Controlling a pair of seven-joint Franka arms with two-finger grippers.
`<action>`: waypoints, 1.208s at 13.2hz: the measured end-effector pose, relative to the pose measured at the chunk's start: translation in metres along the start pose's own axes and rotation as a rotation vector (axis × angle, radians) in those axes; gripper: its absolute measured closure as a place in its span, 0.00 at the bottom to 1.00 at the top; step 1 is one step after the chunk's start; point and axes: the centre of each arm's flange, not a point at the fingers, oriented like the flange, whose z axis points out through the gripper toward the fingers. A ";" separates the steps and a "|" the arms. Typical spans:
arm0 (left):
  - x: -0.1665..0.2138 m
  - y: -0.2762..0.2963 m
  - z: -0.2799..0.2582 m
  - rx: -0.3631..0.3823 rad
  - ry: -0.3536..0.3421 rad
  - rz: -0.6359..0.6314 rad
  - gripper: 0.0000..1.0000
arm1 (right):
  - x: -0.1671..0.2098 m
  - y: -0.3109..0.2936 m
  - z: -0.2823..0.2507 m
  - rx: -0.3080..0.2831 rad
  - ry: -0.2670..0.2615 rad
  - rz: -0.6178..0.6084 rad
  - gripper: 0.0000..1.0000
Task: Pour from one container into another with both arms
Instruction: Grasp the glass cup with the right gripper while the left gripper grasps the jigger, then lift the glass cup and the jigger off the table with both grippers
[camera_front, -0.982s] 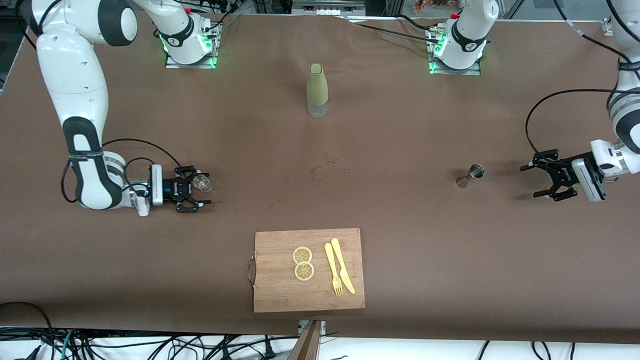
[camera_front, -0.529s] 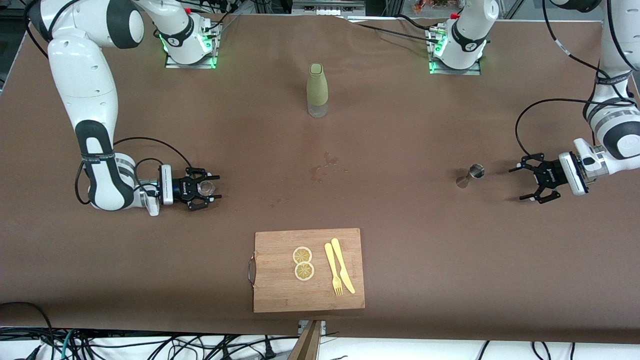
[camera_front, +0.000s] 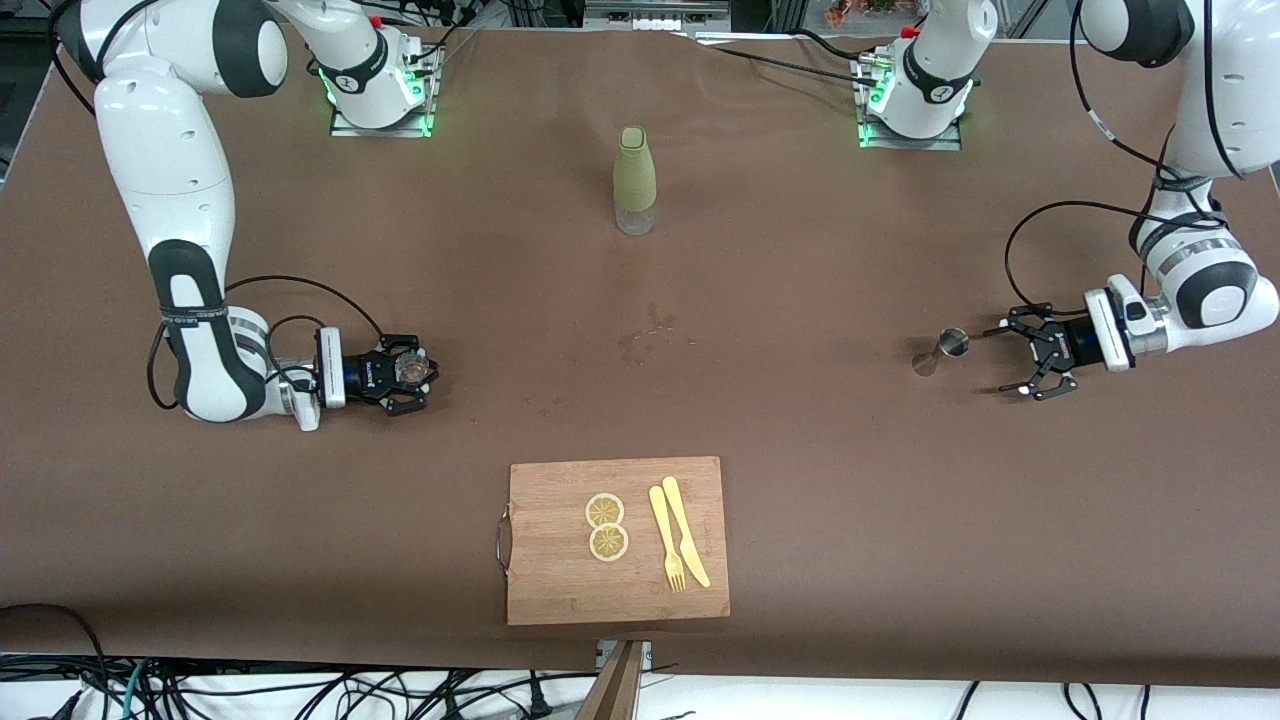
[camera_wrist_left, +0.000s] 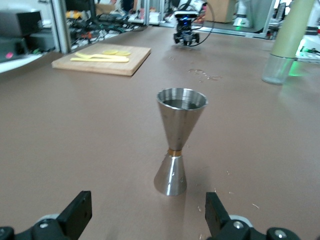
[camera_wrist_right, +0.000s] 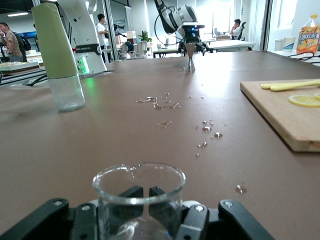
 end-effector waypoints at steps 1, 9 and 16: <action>-0.004 0.003 0.010 -0.013 0.029 0.031 0.00 | 0.006 0.004 -0.001 0.003 0.009 0.008 0.86; -0.017 0.008 0.062 -0.047 0.183 0.041 0.00 | 0.082 0.065 0.029 -0.012 -0.001 0.127 0.86; -0.014 -0.002 0.065 -0.015 0.203 0.089 0.11 | 0.108 0.081 0.068 -0.056 -0.015 0.188 0.86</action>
